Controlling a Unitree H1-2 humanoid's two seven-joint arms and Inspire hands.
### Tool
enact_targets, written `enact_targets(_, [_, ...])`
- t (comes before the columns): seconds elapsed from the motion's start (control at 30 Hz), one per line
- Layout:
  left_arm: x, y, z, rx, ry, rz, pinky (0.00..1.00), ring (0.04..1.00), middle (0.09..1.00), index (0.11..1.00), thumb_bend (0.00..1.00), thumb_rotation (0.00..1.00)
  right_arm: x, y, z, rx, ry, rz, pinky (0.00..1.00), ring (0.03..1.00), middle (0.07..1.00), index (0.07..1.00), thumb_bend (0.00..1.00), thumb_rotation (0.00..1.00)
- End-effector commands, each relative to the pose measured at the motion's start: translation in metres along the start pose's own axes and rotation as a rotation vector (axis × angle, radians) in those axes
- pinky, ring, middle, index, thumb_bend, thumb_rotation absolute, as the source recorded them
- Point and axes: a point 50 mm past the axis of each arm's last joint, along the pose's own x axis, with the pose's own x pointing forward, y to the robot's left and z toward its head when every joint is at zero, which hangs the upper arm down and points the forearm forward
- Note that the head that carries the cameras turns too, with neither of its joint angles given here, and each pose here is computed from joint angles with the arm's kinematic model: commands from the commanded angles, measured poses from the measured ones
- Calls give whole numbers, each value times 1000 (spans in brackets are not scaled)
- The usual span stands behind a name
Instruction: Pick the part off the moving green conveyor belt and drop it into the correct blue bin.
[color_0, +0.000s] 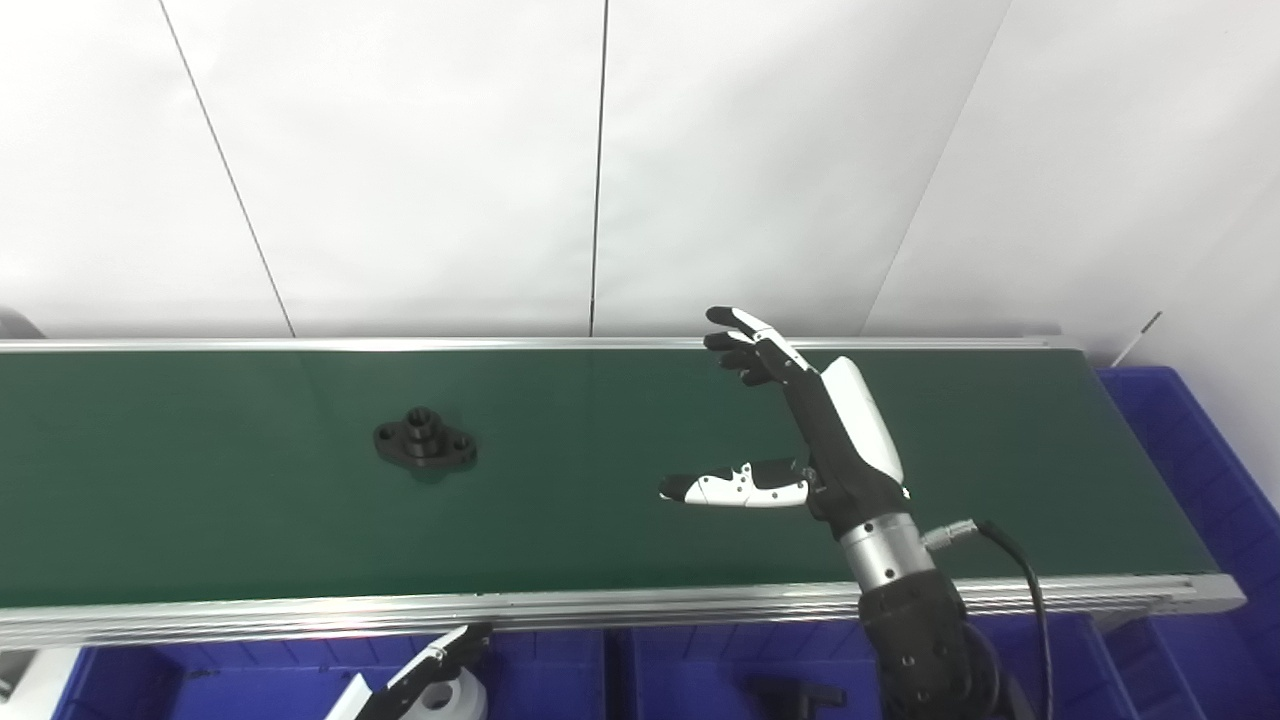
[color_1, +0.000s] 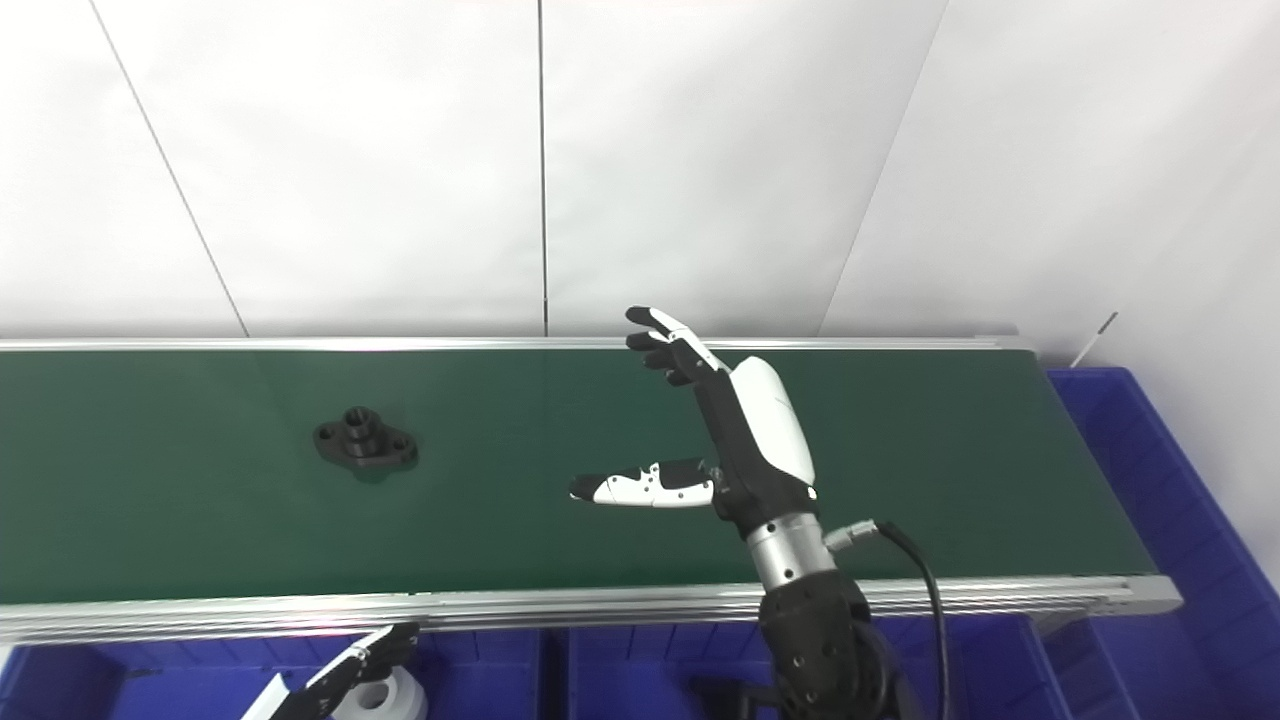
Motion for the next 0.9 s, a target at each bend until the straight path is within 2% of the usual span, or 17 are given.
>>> enact_targets(0.0, [5, 9, 7, 16, -63, -1, 835, 846, 868, 889, 877, 301, 13, -6, 9, -24, -29, -4, 732, 777, 801, 877, 881, 275])
enact_targets(0.13, [7, 7, 9, 12, -69, -11, 832, 849, 870, 888, 874, 289, 25, -3, 7, -52, -41, 36, 752, 785, 802, 873, 884, 278])
enact_targets(0.43, [10, 0, 14, 13, -92, -20, 826, 849, 874, 884, 879, 294, 54, 15, 10, -101, -66, 102, 670, 745, 776, 858, 903, 285])
enact_targets(0.63, [14, -4, 19, 8, -112, -26, 809, 841, 873, 878, 881, 297, 76, 25, 13, -145, -51, 156, 601, 703, 775, 864, 910, 287])
enact_targets(0.87, [18, -4, 22, 24, -129, -29, 805, 836, 869, 871, 887, 285, 96, 31, 10, -174, -40, 197, 612, 726, 785, 856, 917, 290])
